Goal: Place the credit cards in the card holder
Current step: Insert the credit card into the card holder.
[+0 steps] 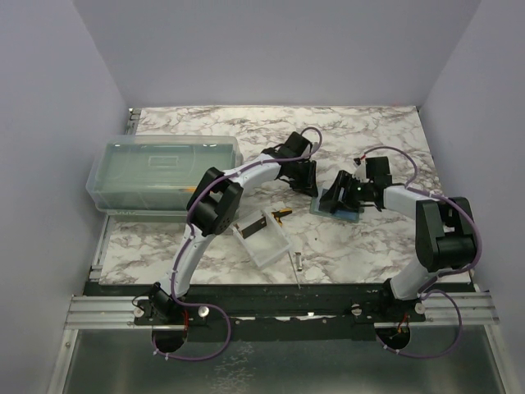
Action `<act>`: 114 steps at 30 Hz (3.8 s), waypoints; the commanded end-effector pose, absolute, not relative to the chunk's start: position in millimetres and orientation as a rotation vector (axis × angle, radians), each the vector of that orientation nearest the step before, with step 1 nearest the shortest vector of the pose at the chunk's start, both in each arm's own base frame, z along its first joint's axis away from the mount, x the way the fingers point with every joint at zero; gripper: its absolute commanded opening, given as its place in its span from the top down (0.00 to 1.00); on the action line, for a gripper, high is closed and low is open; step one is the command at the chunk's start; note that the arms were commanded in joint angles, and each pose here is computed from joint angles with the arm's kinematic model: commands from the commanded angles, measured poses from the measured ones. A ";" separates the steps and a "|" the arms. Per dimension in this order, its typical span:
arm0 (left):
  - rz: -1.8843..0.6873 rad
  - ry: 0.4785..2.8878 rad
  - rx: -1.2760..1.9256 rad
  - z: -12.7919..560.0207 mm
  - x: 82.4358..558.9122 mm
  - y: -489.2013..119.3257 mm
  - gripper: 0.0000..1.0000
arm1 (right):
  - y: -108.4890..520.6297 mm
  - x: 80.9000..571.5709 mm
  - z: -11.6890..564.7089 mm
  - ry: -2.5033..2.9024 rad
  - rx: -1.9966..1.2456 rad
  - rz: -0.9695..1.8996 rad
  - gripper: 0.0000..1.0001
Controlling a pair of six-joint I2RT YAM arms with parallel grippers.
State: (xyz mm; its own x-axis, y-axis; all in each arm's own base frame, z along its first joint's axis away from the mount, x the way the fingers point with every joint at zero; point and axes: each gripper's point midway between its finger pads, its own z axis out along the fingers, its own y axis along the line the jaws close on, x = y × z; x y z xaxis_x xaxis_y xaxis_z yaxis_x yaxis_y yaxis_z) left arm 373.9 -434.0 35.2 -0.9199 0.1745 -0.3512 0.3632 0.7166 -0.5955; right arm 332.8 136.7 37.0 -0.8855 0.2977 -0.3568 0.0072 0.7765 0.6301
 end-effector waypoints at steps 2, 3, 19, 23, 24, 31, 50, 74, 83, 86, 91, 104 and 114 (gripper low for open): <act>-0.973 2.745 0.479 2.4 346.6 -445.5 0.74 | 134.8 335.6 16.0 2.609 0.316 0.720 0.43; -0.978 2.739 0.483 5.0 346.2 -447.6 0.74 | 135.4 336.6 16.0 2.613 0.335 0.706 0.46; -0.931 2.733 0.440 17.1 353.5 -421.8 0.74 | 100.2 314.7 20.2 2.667 0.410 0.434 0.28; -0.931 2.739 0.451 14.8 348.4 -424.2 0.74 | 96.4 316.1 25.8 2.654 0.388 0.406 0.28; -0.933 2.738 0.452 14.8 348.1 -425.1 0.74 | 94.1 317.0 25.1 2.653 0.383 0.387 0.28; -1.009 2.758 0.474 7.1 336.3 -444.5 0.77 | 97.3 323.9 18.3 2.665 0.337 0.286 0.28; -0.983 2.710 0.460 25.3 350.5 -431.4 0.78 | 93.3 328.8 41.2 2.618 0.206 0.208 0.25; -1.048 2.743 0.443 11.5 343.5 -442.5 0.78 | 97.3 335.6 23.8 2.587 0.294 0.500 0.27; -1.066 2.725 0.443 10.7 351.8 -451.4 0.78 | 143.4 347.1 41.0 2.514 0.182 0.723 0.39; -1.066 2.710 0.449 17.8 355.9 -453.2 0.79 | 133.6 348.2 42.0 2.530 0.226 0.646 0.38; -0.997 2.678 0.468 45.4 363.6 -441.5 0.77 | 104.9 348.5 64.8 2.487 0.290 0.526 0.36; -1.027 2.478 0.592 202.6 287.6 -366.7 0.28 | 104.7 314.5 121.1 2.395 0.110 0.556 0.23; -0.219 2.572 0.727 153.7 226.1 -248.0 0.25 | 118.5 294.7 118.9 2.374 0.047 0.675 0.22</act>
